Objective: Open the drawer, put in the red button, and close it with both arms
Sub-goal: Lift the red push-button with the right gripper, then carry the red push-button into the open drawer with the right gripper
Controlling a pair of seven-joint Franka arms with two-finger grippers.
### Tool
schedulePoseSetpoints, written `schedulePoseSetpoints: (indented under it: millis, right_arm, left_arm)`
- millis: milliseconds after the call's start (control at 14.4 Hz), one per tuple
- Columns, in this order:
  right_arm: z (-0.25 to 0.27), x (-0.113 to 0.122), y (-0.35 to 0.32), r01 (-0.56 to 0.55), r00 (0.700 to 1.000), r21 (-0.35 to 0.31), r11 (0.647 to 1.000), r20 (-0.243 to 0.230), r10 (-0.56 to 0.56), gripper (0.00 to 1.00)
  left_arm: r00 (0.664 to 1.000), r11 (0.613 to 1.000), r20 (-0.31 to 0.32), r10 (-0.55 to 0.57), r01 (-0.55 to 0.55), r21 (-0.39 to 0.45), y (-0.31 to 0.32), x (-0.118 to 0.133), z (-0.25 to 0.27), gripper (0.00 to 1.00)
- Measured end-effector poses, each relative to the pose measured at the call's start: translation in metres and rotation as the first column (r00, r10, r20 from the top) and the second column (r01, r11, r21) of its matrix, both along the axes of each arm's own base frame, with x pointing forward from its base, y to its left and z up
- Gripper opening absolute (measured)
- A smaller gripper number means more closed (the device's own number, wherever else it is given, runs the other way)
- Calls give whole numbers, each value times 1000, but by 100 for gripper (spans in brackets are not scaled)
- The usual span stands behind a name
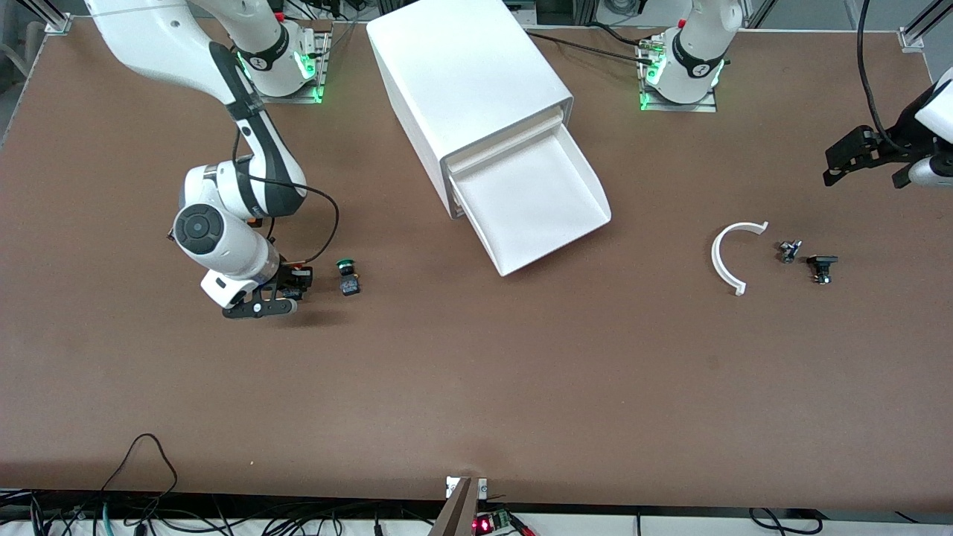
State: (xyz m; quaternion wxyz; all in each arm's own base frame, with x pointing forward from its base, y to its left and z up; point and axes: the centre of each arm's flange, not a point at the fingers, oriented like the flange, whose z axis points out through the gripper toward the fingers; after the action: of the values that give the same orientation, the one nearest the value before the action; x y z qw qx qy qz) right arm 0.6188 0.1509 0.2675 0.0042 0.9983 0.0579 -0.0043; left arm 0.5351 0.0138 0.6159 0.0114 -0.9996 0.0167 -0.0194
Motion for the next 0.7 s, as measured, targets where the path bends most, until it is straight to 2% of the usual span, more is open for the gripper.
schedulePoseSetpoints:
  millis: [209,418,557,697]
  right_arm:
    - [60,18,35,-59,998,28,998,24,59,41]
    - [112,19,96,-169,984,77,983,61,165,41]
    - [139,15,132,-276,959,120,954,105,264,41]
    - [157,10,156,-417,906,150,896,152,396,41]
  left_arm:
    - [1000,1000,0,1,-1,0,0,0,0,100]
    - [1000,1000,0,2,-2,0,1,0,0,100]
    - [1000,1000,0,2,-2,0,1,0,0,100]
    - [1000,1000,0,3,-3,0,1,0,0,100]
